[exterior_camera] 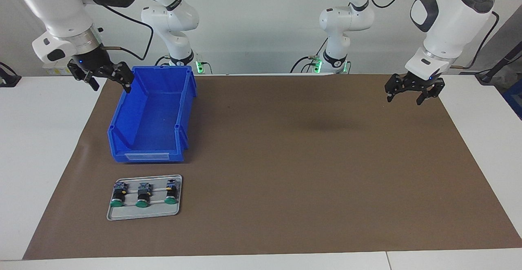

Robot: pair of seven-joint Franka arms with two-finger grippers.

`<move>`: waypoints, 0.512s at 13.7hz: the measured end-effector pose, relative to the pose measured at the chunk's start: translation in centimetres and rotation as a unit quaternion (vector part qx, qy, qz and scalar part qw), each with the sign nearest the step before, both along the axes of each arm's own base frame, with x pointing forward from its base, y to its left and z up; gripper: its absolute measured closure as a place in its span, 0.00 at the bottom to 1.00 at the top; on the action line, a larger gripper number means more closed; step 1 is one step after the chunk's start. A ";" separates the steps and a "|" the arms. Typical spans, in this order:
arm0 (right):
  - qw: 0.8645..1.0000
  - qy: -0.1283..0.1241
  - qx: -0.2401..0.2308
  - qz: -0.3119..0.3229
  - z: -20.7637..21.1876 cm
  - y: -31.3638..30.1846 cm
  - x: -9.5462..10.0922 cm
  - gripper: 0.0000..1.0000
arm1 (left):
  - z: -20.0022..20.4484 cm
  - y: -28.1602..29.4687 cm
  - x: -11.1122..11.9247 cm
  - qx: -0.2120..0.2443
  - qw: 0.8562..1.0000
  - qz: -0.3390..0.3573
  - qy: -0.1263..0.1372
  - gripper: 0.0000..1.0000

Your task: Place and press button with both arms

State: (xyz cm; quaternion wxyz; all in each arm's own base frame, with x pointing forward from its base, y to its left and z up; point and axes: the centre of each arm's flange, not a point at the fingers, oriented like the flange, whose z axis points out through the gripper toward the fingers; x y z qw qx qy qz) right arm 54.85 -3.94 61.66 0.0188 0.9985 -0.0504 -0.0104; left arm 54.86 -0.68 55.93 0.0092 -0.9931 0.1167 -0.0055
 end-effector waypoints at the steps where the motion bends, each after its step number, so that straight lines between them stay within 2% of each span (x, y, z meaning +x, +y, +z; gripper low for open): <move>1: 1.000 -0.004 0.000 0.000 0.1 0.0 0.1 0.00 | 0.0 0.0 0.0 0.000 1.000 0.000 0.000 0.00; 2: 1.000 -0.017 -0.002 0.000 0.2 -0.1 0.4 0.00 | 0.0 0.0 0.0 0.000 1.000 0.000 0.000 0.00; 4: 0.998 -0.062 -0.005 0.001 0.3 -0.2 1.6 0.00 | 0.0 0.0 0.0 0.000 1.000 0.000 0.000 0.00; 7: 0.996 -0.094 -0.008 0.004 -3.1 -0.5 4.8 0.00 | 0.0 0.0 0.0 0.000 1.000 0.000 0.000 0.00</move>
